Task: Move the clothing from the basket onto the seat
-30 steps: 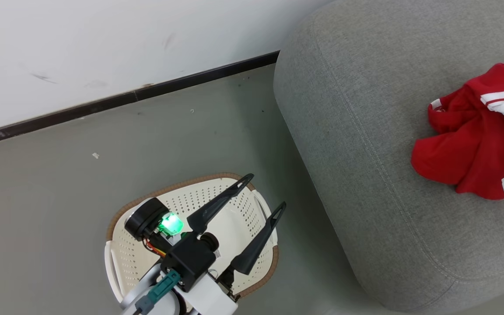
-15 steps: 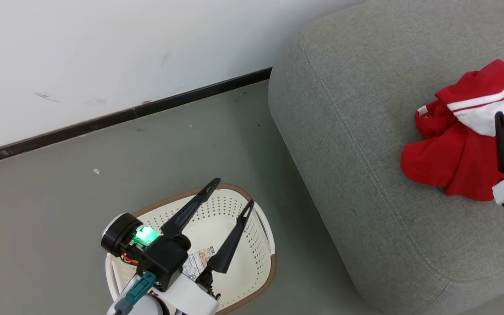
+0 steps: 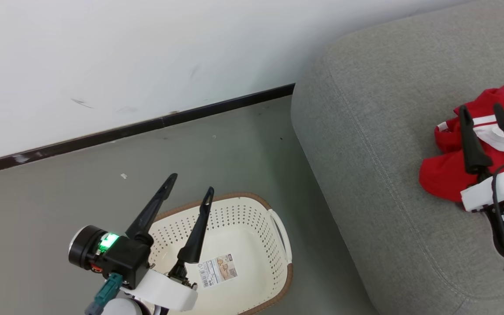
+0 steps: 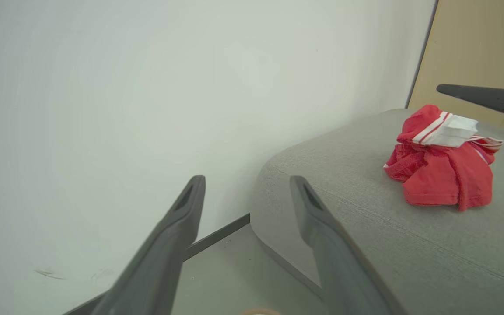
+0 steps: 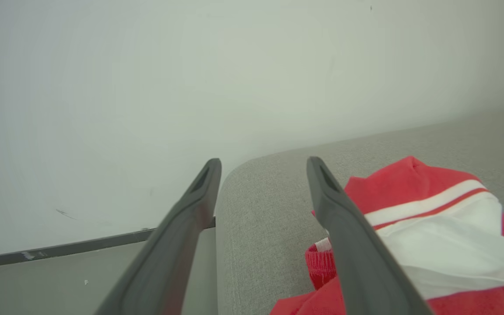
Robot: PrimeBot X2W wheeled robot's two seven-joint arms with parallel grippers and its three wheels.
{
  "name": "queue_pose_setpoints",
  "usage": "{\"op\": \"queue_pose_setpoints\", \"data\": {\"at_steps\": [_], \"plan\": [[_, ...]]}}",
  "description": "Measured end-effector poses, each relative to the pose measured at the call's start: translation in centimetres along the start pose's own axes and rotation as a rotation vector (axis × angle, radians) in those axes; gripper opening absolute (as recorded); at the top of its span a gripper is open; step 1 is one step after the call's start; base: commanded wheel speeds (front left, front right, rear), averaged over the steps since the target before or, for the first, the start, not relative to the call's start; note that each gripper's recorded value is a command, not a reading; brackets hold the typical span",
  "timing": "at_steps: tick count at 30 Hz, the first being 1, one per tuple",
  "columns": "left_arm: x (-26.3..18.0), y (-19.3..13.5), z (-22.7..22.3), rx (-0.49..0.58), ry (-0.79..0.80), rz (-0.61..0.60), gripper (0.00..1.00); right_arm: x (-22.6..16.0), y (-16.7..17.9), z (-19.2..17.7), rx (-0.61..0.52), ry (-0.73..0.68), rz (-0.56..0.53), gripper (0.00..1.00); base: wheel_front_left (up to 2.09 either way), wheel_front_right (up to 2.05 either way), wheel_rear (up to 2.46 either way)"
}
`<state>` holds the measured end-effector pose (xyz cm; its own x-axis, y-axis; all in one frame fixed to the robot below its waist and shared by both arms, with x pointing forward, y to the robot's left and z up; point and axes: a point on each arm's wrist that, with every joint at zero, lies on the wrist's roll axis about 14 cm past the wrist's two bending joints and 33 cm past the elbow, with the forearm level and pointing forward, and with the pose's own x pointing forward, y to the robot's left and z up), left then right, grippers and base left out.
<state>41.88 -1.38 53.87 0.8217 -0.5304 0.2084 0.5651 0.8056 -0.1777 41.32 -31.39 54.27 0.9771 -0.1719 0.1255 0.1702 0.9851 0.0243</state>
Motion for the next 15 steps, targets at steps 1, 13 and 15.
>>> {"op": "queue_pose_setpoints", "data": {"at_steps": [1, 13, 15], "plan": [[-0.2, 0.4, 0.2, 0.005, -0.007, 0.017, 1.00, 0.1, 0.6, 0.3, 0.004, -0.011, 0.013, 1.00, 0.00, 0.00, 0.00], [-4.3, 6.8, 2.1, 0.063, -0.026, 0.301, 1.00, 0.0, 7.3, 1.8, 0.037, -0.086, 0.157, 1.00, 0.00, 0.00, 0.00], [-5.4, 8.0, 2.2, 0.076, -0.019, 0.355, 1.00, -0.3, 8.4, 2.0, 0.044, -0.096, 0.177, 1.00, 0.00, 0.00, 0.00]]}}
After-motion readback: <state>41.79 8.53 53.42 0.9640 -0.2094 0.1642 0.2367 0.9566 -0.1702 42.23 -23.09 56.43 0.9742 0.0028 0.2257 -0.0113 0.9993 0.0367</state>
